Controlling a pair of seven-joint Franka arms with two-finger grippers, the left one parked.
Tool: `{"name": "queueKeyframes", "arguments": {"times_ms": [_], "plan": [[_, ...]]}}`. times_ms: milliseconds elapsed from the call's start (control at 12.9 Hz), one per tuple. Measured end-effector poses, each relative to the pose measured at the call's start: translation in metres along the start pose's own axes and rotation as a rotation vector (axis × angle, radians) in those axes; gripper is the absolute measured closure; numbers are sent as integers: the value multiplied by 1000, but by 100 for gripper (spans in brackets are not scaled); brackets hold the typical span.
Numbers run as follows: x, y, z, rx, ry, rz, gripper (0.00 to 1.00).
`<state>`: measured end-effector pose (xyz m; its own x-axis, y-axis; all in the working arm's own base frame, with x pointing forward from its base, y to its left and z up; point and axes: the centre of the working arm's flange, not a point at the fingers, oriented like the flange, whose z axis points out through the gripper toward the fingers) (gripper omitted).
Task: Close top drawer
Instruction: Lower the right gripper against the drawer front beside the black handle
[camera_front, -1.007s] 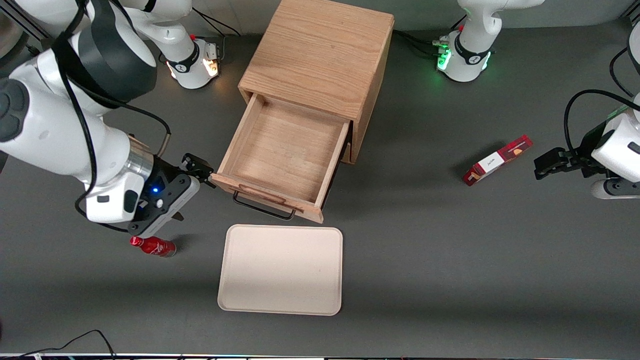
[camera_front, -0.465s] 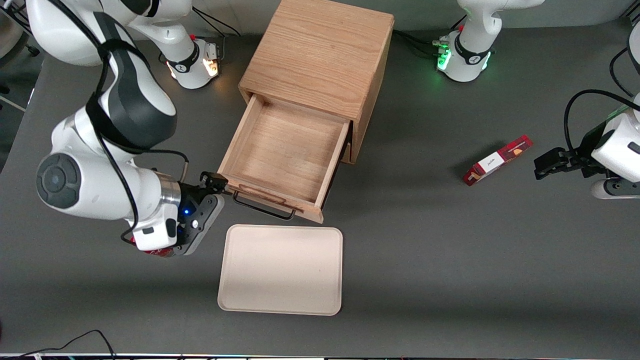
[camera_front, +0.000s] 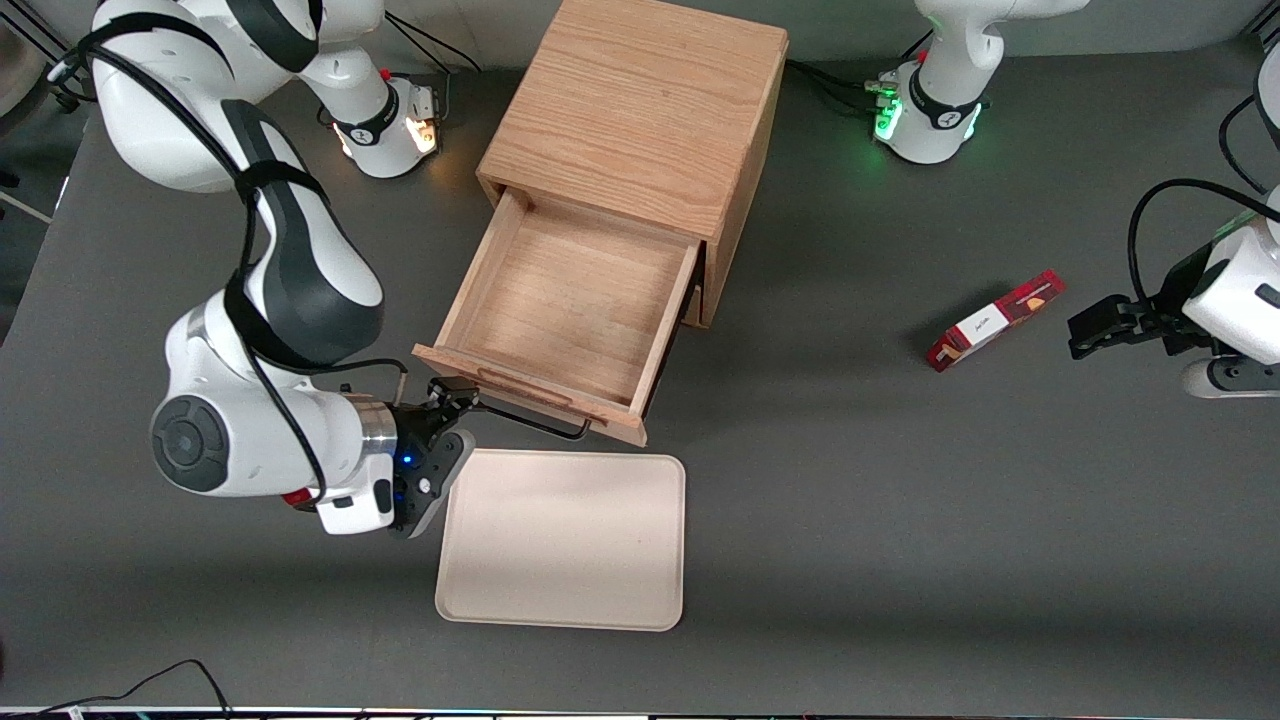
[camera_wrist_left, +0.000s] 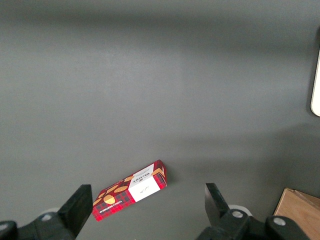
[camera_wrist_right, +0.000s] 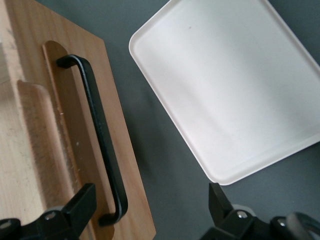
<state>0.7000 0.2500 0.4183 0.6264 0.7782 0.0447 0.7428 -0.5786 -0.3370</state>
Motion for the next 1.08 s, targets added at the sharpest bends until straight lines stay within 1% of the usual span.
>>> {"name": "queueKeyframes", "arguments": {"times_ms": [542, 697, 1085], "plan": [[12, -1, 24, 13, -3, 26, 0], [15, -3, 32, 20, -9, 32, 0], [16, -4, 37, 24, -14, 41, 0]]}}
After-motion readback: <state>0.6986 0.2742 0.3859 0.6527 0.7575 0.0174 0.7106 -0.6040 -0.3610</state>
